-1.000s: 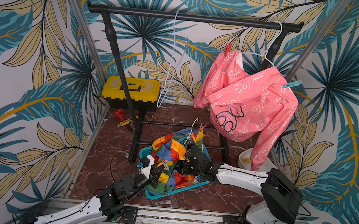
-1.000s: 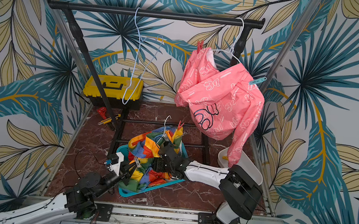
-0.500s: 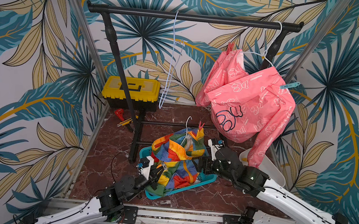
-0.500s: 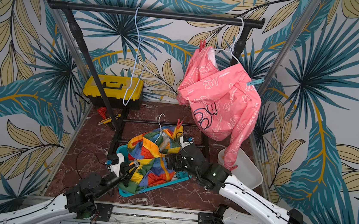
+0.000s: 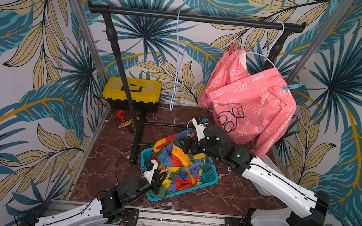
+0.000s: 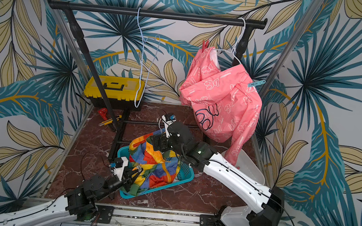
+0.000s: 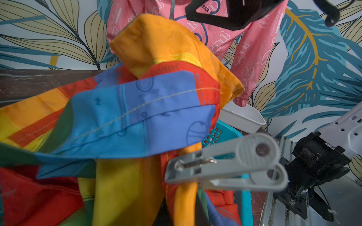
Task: Remove the clothespins securing jackets to the hanger
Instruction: Remove the clothespin from the hanger.
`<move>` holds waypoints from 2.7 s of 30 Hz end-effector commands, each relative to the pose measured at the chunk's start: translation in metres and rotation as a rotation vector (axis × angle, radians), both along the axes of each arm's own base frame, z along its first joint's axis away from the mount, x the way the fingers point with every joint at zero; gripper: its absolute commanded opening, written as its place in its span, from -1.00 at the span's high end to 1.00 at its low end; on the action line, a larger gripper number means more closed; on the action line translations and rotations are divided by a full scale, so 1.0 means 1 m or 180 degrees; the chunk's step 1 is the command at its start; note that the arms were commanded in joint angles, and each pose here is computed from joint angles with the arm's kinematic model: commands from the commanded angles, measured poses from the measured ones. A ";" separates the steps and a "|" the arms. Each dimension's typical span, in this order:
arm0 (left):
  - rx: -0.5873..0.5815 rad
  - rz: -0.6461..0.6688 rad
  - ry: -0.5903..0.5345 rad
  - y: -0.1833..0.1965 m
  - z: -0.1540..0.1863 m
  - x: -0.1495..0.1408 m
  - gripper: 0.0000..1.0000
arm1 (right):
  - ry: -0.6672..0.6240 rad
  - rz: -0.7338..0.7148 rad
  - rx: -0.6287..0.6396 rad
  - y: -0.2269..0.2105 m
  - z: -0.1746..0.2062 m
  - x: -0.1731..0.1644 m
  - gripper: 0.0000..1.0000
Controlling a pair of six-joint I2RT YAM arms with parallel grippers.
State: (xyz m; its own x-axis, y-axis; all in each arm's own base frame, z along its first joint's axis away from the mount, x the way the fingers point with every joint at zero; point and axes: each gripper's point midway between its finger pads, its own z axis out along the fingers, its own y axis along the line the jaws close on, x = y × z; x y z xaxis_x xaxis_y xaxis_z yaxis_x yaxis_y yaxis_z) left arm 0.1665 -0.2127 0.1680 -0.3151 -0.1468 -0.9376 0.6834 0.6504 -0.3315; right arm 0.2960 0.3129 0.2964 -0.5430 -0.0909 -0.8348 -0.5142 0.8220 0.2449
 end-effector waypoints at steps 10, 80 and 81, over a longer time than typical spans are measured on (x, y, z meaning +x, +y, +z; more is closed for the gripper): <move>0.0061 0.0216 0.0028 0.009 0.005 0.006 0.51 | -0.0154 0.0133 0.0073 0.009 0.018 0.008 0.29; 0.2131 0.0178 0.0080 -0.058 0.098 0.086 -0.45 | 0.0101 0.0019 0.0017 -0.008 -0.012 -0.004 1.00; 0.2151 0.0209 0.0107 -0.056 0.095 0.089 -0.41 | 0.0096 0.0024 0.0022 -0.008 -0.012 -0.005 1.00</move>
State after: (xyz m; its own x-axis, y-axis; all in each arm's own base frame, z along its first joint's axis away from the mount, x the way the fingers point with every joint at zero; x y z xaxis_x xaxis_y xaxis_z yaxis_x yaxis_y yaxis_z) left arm 0.2536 -0.2687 0.2746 -0.3308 0.4056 -0.8521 0.6165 0.7765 0.1302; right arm 0.3074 0.3002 0.2962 -0.5214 -0.0690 -0.8505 -0.4883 0.8415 0.2311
